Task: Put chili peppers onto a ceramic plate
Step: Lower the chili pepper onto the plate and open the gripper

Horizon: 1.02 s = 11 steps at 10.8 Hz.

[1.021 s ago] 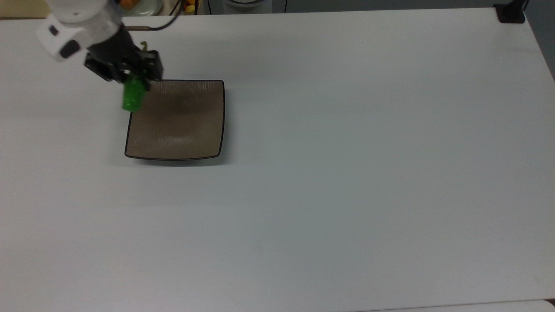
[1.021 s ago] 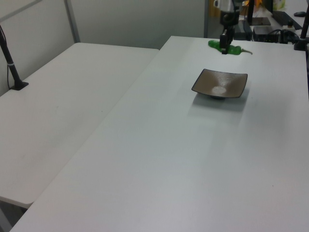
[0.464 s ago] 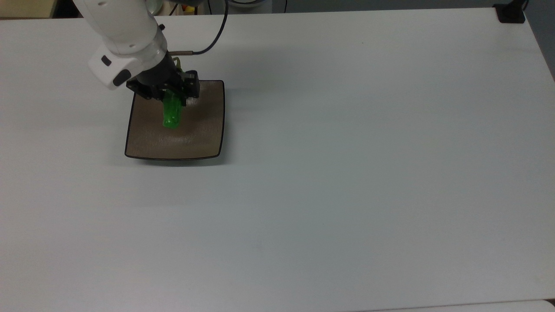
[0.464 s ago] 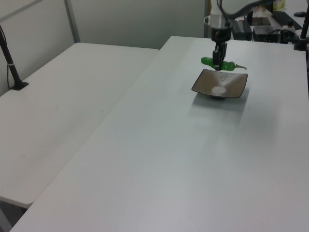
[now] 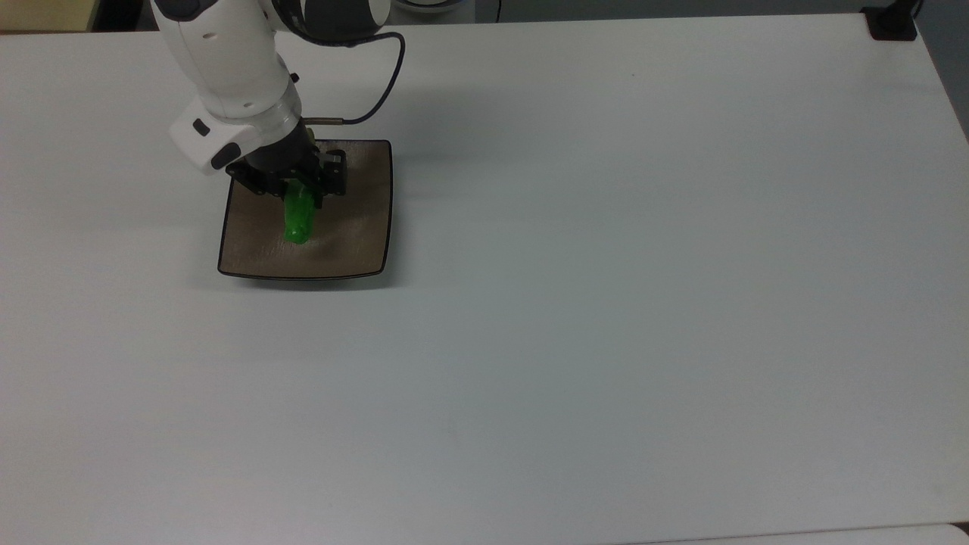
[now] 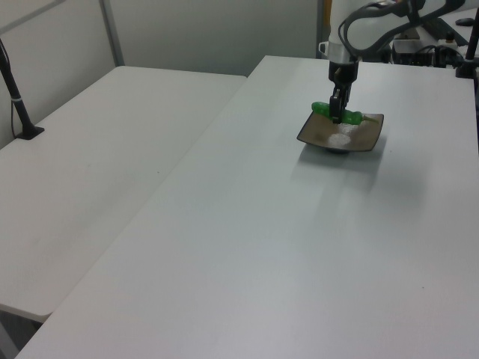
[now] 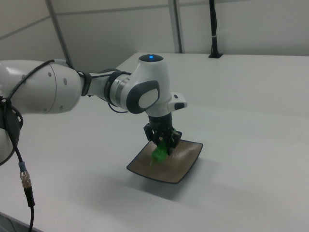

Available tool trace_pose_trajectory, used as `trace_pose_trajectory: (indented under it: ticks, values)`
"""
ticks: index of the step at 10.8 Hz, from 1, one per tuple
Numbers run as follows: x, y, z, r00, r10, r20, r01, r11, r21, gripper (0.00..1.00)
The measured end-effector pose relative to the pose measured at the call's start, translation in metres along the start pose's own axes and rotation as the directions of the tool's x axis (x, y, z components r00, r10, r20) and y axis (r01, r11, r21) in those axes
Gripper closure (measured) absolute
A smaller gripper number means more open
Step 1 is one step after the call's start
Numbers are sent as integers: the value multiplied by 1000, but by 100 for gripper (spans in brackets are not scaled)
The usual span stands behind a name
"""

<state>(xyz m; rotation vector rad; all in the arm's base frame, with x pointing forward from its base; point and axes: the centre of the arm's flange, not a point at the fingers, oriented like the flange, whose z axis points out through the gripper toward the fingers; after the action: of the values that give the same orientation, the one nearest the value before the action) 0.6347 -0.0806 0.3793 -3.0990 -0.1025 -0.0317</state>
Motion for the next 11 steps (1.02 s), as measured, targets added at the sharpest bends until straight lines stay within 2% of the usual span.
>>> trace_pose_trajectory:
  ticks: [4,11]
  values:
    - [-2,0,12,1000,1,-27,-1,1000,-7,63]
    - [-4,-9,34,1000,-12,-18,12,1000,-5,63]
